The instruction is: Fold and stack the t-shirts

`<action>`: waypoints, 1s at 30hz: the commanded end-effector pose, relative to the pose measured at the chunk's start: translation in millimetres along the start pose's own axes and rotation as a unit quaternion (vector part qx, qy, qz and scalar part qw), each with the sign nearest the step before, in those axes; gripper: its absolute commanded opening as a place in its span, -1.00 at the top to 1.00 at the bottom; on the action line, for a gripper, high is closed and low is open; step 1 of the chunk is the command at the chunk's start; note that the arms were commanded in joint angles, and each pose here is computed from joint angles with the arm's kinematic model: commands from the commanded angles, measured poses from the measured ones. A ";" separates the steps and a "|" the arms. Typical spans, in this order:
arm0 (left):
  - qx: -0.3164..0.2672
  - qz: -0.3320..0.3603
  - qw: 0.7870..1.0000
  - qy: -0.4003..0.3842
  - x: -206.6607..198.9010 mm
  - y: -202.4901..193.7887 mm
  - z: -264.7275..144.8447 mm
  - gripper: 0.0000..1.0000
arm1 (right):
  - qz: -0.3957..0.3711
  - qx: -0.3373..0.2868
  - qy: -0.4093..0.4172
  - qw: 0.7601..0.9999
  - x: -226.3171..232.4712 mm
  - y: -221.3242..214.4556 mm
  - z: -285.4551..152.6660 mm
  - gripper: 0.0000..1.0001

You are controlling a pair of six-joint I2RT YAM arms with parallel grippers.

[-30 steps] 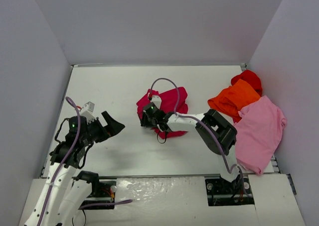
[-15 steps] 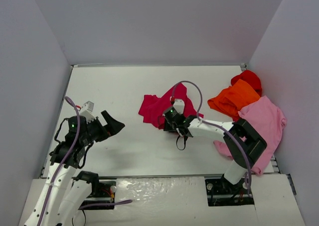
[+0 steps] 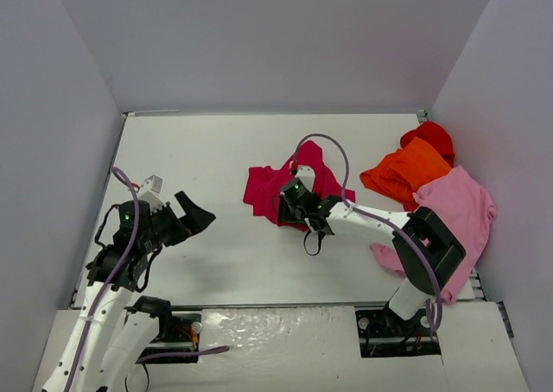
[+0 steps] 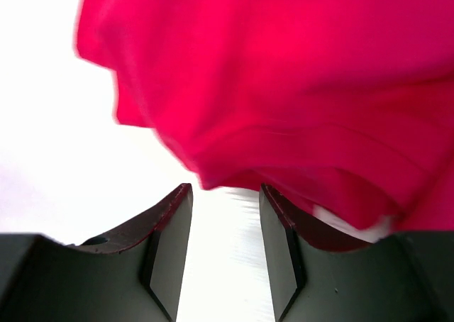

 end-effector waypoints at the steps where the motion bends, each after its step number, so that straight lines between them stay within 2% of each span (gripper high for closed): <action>1: -0.009 0.000 1.000 0.009 -4.3 11.1 3.8 -0.94 | 0.007 -0.014 0.054 0.998 40.5 9.6 8.2 0.21; 7: -0.008 0.000 1.000 -0.003 -6.0 10.5 7.2 -0.94 | 0.011 0.001 0.061 0.998 44.8 0.4 19.5 0.22; 16: -0.005 0.000 1.000 -0.005 -4.4 8.2 10.4 -0.94 | 0.014 -0.010 0.061 0.998 41.9 2.2 3.2 0.22; 30: 0.004 -0.007 1.000 -0.010 -4.0 5.0 14.9 -0.94 | 0.012 -0.014 0.009 1.000 16.2 -7.1 6.4 0.21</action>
Point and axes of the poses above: each gripper's point midway between its finger pads, its own z axis out along the fingers, its own x axis along the line the jaws close on, y = z × x, the point moved 4 cm from there along -z, back along the fingers, and after that the axes turned 3 degrees about z, right-handed, at the moved point
